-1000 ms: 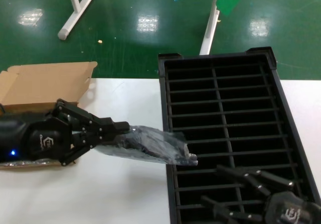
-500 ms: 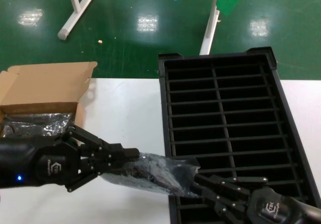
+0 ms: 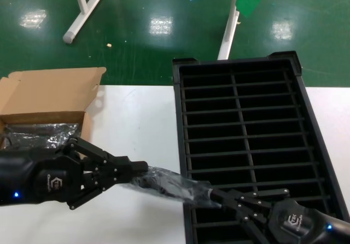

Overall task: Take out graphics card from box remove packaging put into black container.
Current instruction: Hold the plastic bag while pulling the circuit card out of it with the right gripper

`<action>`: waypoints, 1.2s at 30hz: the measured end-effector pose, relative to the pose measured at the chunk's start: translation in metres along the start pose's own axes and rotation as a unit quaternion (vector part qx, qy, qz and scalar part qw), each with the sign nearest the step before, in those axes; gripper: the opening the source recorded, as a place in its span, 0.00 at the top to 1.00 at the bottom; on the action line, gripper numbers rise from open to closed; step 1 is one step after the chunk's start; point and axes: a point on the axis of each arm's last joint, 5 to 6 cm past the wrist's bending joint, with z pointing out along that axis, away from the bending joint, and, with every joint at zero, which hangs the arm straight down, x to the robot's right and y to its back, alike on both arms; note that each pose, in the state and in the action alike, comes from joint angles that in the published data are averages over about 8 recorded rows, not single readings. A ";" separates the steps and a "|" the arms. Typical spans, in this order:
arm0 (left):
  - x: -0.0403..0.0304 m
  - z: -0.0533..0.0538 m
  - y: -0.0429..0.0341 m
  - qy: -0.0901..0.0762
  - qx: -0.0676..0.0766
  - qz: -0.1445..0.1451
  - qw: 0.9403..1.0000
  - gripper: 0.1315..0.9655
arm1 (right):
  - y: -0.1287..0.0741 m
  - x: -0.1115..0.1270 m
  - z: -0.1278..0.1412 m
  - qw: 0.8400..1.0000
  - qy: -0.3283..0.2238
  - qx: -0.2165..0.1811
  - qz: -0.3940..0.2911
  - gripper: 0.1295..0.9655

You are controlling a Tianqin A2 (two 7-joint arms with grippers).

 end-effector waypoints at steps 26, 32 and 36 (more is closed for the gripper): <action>0.0087 0.029 0.0059 -0.034 0.015 -0.002 0.999 0.99 | -0.001 -0.004 0.012 0.999 0.024 0.025 0.025 0.98; 0.0083 0.033 0.0032 -0.047 0.025 0.002 0.999 0.99 | 0.001 -0.008 0.012 0.999 0.025 0.026 0.032 0.98; 0.0097 0.035 -0.0004 -0.050 0.033 0.003 0.998 0.99 | 0.002 -0.009 0.013 0.999 0.026 0.026 0.034 0.98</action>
